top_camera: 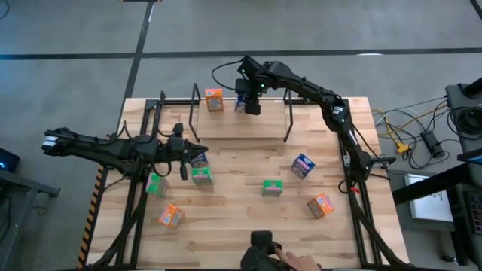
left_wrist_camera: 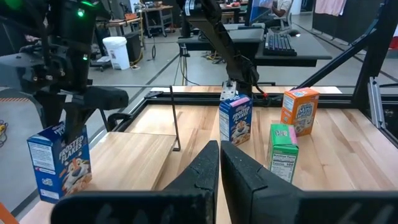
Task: Stack cereal on shelf
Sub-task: Put the center blue cereal box on the shelf
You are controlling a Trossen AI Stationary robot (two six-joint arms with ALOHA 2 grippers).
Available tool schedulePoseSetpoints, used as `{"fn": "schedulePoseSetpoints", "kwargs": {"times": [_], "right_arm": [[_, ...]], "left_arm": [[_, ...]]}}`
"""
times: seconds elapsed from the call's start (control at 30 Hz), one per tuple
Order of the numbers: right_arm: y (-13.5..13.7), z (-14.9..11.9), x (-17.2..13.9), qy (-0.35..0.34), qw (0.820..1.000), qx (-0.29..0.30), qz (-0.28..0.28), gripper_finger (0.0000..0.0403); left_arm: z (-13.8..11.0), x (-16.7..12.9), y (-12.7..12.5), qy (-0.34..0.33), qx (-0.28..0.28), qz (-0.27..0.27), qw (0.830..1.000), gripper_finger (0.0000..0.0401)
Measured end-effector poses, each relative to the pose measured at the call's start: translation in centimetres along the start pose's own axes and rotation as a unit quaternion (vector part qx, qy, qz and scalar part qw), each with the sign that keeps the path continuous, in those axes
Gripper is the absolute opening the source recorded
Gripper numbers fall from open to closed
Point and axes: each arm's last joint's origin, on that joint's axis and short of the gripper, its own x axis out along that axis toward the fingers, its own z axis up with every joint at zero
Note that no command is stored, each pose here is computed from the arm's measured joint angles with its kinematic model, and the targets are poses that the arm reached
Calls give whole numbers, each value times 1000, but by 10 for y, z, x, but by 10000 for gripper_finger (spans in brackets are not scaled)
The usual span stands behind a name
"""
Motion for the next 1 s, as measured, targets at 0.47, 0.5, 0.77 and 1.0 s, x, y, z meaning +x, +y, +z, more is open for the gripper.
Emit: {"fn": "schedulePoseSetpoints", "kwargs": {"times": [0.47,0.5,0.77,1.0], "right_arm": [[0,0,0,0,1000,14,0,185],[0,0,0,0,1000,14,0,194],[0,0,0,0,1000,15,0,250],[-1,3,-9,-8,1000,21,-11,269]], "left_arm": [[0,0,0,0,0,0,1000,0],[0,0,0,0,0,0,1000,0],[0,0,0,0,0,0,1000,0],[0,0,0,0,-1,0,1000,0]]}}
